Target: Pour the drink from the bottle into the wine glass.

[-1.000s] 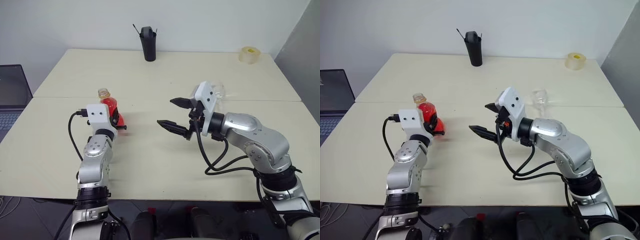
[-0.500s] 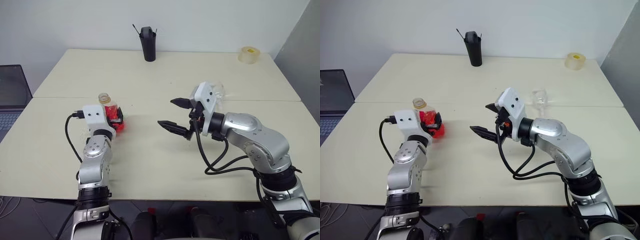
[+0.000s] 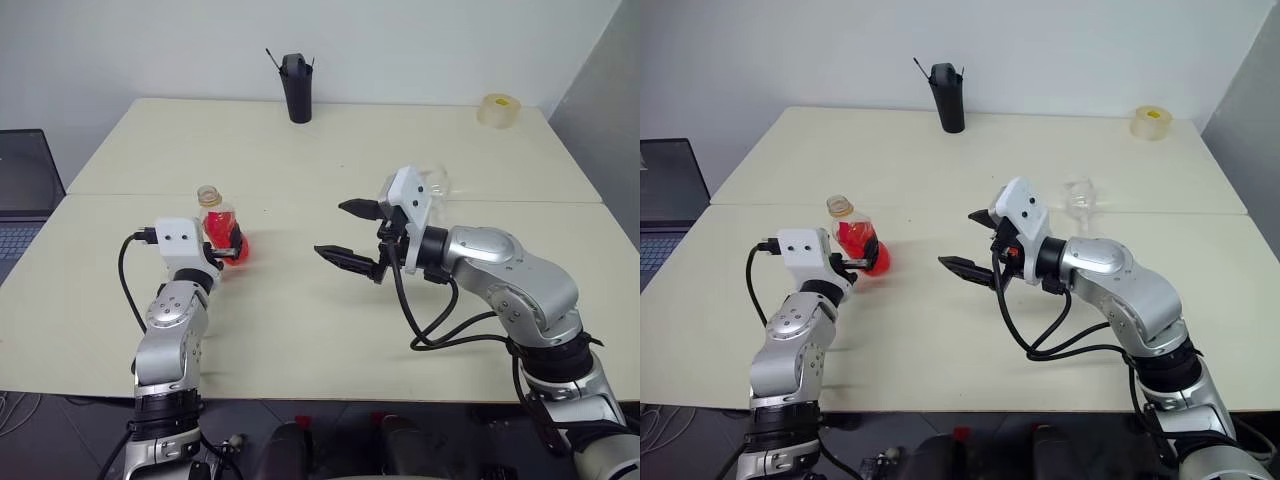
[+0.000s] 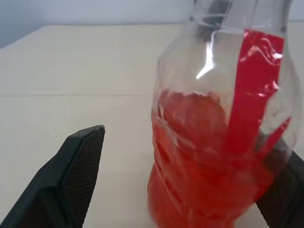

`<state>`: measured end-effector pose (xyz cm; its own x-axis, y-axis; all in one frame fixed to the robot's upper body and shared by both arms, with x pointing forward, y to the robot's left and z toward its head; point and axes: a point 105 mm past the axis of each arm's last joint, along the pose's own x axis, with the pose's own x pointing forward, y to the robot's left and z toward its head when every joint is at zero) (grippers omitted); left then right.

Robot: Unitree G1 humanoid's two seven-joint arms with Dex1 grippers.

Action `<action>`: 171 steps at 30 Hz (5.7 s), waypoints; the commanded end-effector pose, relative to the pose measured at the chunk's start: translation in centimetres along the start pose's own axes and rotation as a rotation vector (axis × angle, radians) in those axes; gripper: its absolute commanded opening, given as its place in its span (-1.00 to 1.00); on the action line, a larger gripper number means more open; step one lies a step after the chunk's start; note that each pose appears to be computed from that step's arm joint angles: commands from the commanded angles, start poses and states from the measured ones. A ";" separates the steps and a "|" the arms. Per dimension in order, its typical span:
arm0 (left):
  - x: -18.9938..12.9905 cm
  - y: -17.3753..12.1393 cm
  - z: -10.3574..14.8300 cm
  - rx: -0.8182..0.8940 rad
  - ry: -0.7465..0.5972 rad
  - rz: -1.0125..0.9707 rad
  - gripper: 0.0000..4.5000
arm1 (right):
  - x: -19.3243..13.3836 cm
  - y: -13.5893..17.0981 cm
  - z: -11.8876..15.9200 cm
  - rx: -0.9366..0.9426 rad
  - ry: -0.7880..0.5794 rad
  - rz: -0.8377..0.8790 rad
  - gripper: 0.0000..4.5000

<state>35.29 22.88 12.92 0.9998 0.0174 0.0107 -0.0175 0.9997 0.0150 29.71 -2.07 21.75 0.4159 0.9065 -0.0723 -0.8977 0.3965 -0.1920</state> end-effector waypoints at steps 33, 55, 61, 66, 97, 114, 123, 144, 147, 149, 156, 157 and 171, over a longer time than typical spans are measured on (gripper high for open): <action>-7.4 -12.6 0.3 0.180 -0.033 -0.955 0.98 | -10.0 -7.1 -2.6 0.069 0.124 -0.502 1.00; -5.3 -16.6 1.4 0.154 -0.144 -0.907 0.98 | -10.6 -22.2 -7.6 0.437 0.438 -0.926 1.00; -5.3 -16.1 1.2 0.147 -0.133 -0.863 0.98 | -8.1 -21.4 -8.5 0.439 0.462 -0.858 1.00; -5.4 -16.0 0.9 0.146 -0.125 -0.843 0.98 | -7.4 -20.7 -10.0 0.449 0.501 -0.841 1.00; -5.1 -15.6 1.2 0.168 -0.125 -0.819 1.00 | -6.2 -21.0 -2.8 0.339 0.235 -0.705 -0.86; -3.5 -15.8 1.7 0.205 -0.132 -0.823 1.00 | -2.7 -10.8 0.9 -0.013 -0.257 -0.625 -0.87; -3.4 -15.6 2.0 0.232 -0.121 -0.826 1.00 | 1.1 -6.4 -3.8 -0.011 -0.232 -0.588 -0.87; -3.4 -14.8 1.5 0.269 -0.098 -0.816 1.00 | 1.4 -5.1 -14.2 0.077 0.063 -0.547 -0.87; -3.1 -14.9 1.7 0.271 -0.101 -0.821 1.00 | -0.8 -5.9 -14.6 0.078 0.095 -0.579 -0.87; -3.1 -15.0 1.6 0.272 -0.101 -0.827 1.00 | -2.2 -6.3 -15.2 0.082 0.122 -0.602 -0.88; -3.1 -14.9 1.4 0.278 -0.099 -0.848 1.00 | -5.1 -6.1 -16.5 0.079 0.184 -0.638 -0.88; -3.0 -14.9 1.3 0.279 -0.100 -0.851 1.00 | -5.4 -6.1 -16.6 0.080 0.191 -0.642 -0.89; -2.6 -15.1 2.5 0.276 -0.143 -0.881 1.00 | -4.3 -5.3 -15.1 0.104 0.165 -0.557 -0.89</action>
<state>32.79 7.77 13.10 0.6531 -0.7549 -0.0598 0.7376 0.6162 0.2760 35.27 -9.89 10.83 0.8521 0.5230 -0.0207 -0.5165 0.8337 -0.1957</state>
